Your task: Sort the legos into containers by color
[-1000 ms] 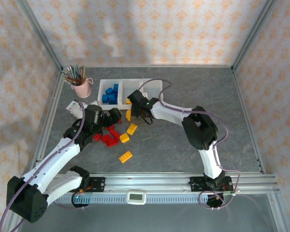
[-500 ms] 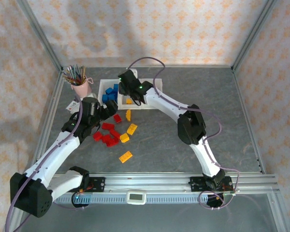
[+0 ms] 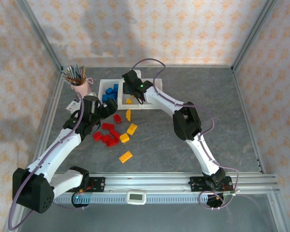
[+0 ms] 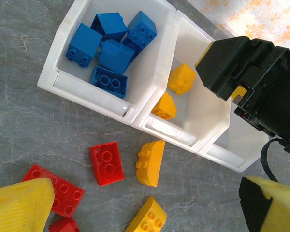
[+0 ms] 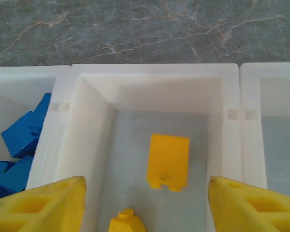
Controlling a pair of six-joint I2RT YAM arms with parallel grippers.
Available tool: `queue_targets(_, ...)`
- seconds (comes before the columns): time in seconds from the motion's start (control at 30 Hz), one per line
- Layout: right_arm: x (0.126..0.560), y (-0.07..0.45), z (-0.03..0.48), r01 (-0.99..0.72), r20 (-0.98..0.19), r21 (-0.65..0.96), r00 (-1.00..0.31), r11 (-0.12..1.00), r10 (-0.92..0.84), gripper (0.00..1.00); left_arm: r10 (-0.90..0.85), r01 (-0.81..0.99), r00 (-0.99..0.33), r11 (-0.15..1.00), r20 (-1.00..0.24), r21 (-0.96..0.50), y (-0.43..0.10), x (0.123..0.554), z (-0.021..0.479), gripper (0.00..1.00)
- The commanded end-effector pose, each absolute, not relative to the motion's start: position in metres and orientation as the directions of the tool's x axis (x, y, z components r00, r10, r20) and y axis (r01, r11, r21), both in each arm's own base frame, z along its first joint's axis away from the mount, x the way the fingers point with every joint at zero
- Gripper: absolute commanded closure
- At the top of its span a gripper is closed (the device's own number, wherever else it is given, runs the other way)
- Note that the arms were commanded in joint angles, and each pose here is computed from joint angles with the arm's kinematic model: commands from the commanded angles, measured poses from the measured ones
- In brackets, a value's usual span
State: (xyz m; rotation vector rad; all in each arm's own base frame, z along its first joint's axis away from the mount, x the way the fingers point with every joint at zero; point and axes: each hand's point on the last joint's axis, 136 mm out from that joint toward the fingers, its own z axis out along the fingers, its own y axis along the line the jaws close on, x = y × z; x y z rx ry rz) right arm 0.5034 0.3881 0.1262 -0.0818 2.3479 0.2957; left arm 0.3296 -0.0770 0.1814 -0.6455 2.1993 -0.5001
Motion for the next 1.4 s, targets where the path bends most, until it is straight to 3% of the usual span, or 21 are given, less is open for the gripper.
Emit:
queue_targets(0.0,0.492,0.39,0.172,-0.175,-0.735,0.209,-0.677,0.962,0.037,0.29,-0.592,-0.245,-0.533,0.792,-0.605,-0.559,-0.075,0.332,0.206,0.01)
queue_targets(0.43,0.418,0.387,0.168,-0.224,-0.663,0.208,-0.748,0.952,-0.031,0.22,-0.581,-0.233,-0.573,0.792,-0.578,-0.565,-0.074,0.298,0.198,0.01)
queue_targets(0.8,0.365,0.385,0.112,-0.205,-0.556,0.229,-0.83,0.952,-0.046,0.18,-0.628,-0.275,-0.563,0.755,-0.536,-0.595,-0.068,0.272,0.176,0.01)
queue_targets(1.1,0.357,0.401,0.077,-0.206,-0.515,0.241,-0.856,0.948,-0.055,0.18,-0.656,-0.324,-0.545,0.739,-0.522,-0.591,-0.06,0.264,0.161,0.01)
queue_targets(1.37,0.371,0.41,0.061,-0.207,-0.53,0.202,-0.845,0.957,-0.071,0.3,-0.664,-0.335,-0.532,0.735,-0.525,-0.59,-0.057,0.265,0.16,0.01)
